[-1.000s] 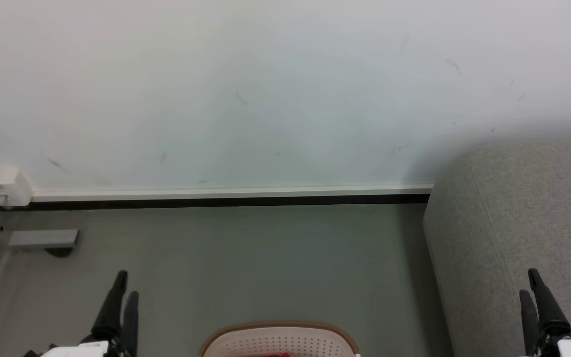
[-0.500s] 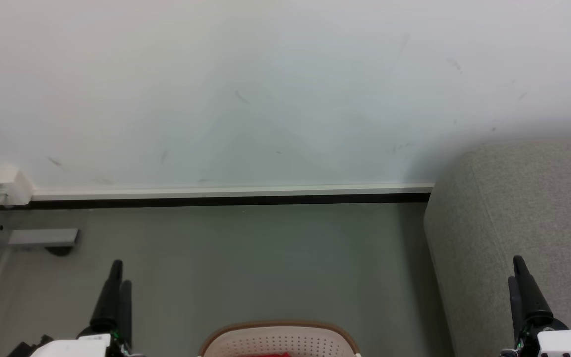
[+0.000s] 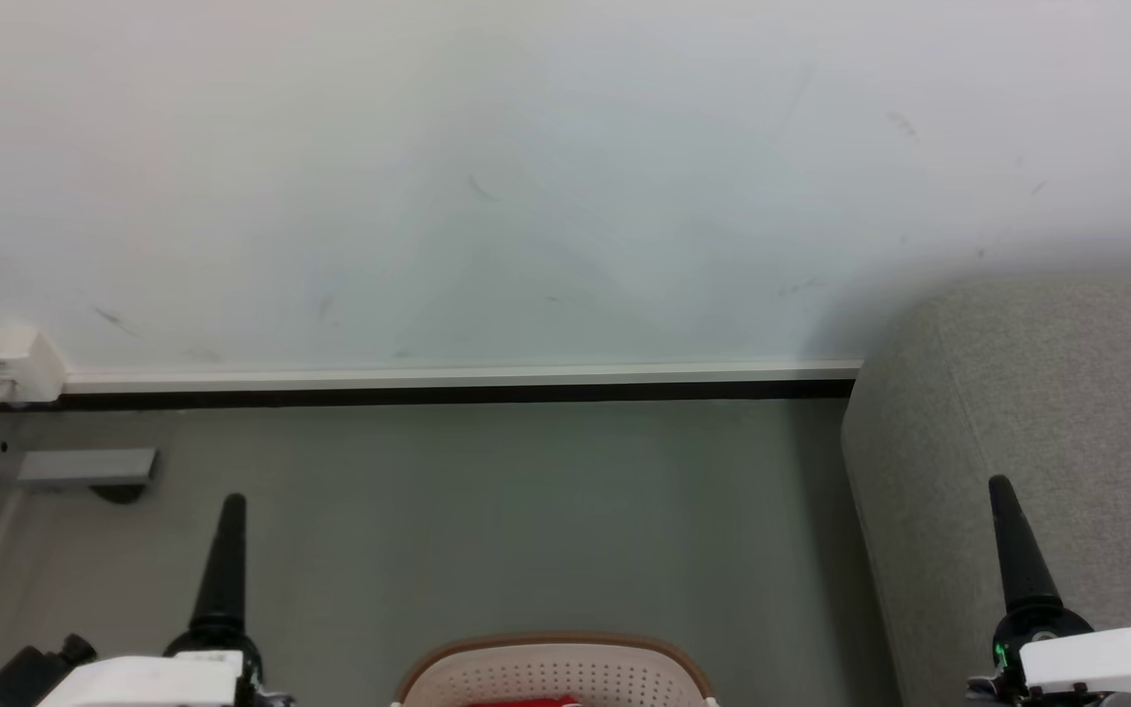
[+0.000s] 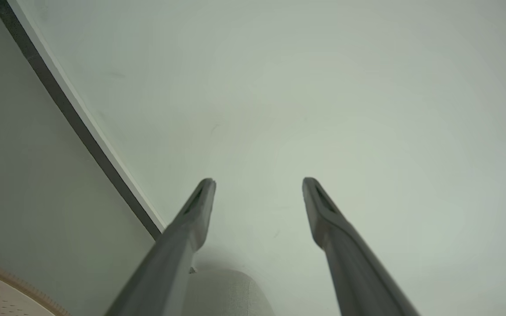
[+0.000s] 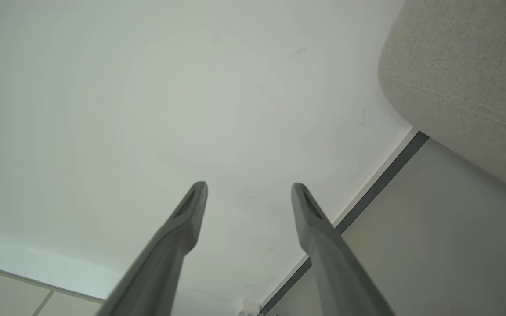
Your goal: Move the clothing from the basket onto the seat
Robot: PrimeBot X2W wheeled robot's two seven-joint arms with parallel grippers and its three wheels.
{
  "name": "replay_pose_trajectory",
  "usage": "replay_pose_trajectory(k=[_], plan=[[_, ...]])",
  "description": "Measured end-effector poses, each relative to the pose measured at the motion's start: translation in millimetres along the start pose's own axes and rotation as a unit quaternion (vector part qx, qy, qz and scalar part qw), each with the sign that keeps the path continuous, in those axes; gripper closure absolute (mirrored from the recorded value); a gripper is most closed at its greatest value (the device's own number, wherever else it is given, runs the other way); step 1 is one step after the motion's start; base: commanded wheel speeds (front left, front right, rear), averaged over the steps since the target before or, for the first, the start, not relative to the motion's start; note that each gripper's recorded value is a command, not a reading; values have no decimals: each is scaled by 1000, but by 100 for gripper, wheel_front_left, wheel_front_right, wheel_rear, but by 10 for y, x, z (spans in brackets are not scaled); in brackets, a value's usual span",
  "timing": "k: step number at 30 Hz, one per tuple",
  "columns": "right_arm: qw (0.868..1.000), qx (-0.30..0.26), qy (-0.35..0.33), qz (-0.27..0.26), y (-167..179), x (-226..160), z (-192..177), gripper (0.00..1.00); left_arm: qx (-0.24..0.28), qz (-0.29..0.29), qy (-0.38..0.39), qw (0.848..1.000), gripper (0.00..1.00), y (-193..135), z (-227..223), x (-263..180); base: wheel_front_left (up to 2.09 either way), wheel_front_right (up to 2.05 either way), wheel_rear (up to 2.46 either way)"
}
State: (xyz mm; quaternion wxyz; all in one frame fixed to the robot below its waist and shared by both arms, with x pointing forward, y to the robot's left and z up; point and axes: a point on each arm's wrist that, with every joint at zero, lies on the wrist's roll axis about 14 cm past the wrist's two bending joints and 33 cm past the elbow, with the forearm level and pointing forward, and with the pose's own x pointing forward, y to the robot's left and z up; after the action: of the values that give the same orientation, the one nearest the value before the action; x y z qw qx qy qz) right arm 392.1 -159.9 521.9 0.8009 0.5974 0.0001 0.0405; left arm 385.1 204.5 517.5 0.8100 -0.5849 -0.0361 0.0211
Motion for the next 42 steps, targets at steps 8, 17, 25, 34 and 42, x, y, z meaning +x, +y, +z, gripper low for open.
replay_pose_trajectory(k=[8, 17, 25, 34, 42], plan=[[997, -70, 11, 20, 109, 30, -85, 0, 81, -8, -6, 997, 0, -42, 20, 4, 0, 0, 0], [985, -167, 27, 43, 205, 63, -180, 0, 182, -17, -11, 983, 0, -120, 22, 10, 0, 0, 0], [967, -245, 31, 61, 261, 91, -235, 0, 274, -14, -12, 962, 0, -131, -5, 4, 0, 0, 0], [949, -306, 25, 71, 284, 92, -251, 0, 349, -14, -21, 937, 0, -158, -11, -1, 0, 0, 0], [929, -362, 19, 76, 285, 95, -244, 0, 403, -18, -26, 915, 0, -169, -3, -9, 0, 0, 0]])
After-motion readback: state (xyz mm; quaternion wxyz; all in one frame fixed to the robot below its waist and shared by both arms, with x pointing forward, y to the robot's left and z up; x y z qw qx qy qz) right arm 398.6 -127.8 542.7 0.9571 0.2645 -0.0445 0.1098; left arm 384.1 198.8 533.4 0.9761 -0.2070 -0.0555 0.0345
